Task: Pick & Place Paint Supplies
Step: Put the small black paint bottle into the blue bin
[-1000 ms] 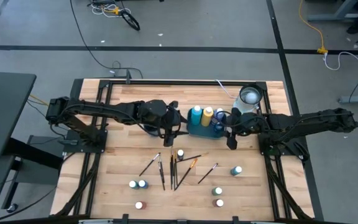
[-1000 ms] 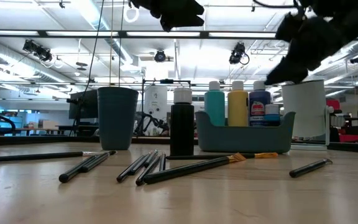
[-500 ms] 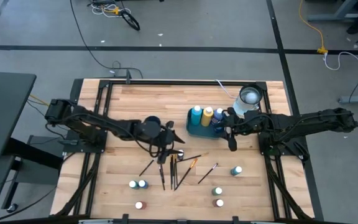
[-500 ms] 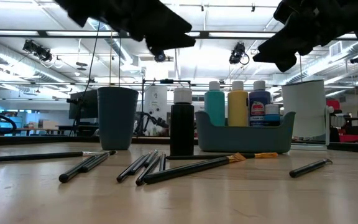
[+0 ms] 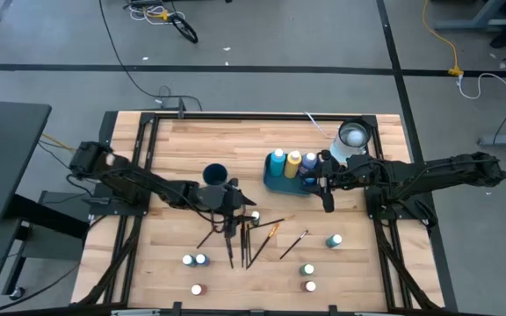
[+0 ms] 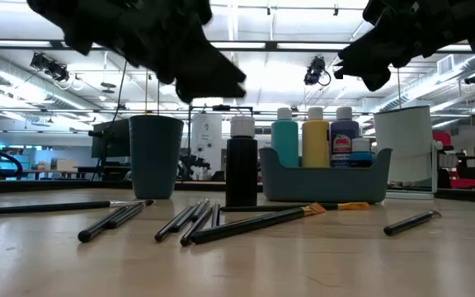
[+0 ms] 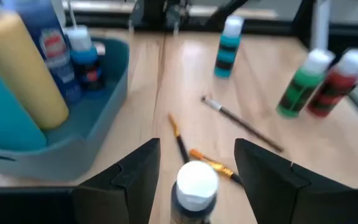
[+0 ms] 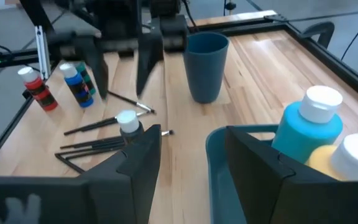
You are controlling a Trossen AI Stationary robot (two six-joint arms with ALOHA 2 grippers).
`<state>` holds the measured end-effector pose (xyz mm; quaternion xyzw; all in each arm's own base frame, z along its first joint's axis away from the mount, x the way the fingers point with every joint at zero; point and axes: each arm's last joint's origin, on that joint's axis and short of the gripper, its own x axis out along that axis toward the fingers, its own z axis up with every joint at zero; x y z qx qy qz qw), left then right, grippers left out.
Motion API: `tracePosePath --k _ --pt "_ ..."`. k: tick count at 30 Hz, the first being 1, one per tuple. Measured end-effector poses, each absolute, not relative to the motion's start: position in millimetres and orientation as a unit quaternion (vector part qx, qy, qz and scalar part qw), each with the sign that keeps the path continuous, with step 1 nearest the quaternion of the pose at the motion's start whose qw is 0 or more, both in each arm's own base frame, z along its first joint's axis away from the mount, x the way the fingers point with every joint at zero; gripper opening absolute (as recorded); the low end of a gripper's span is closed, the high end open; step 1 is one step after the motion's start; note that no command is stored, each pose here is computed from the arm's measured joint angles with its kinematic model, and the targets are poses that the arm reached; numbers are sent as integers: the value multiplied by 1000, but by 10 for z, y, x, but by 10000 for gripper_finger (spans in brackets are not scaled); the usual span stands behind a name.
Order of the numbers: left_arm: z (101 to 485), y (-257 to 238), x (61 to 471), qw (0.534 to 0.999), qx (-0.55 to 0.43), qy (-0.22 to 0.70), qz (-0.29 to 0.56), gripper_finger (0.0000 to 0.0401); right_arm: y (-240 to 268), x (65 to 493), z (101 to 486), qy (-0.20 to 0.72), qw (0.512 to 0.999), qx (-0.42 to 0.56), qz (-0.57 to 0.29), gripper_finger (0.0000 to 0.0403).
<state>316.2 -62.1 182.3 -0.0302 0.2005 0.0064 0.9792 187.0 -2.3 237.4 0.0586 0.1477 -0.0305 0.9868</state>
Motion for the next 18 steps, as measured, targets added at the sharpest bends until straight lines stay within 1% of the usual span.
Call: tracePosePath --k 4,18 --pt "1675 -622 3201 975 -24 220 12 217 -23 1871 2375 147 987 59 -30 178" --pt "1696 -635 3213 977 -35 211 -6 217 -23 1871 2375 147 987 56 -30 178"
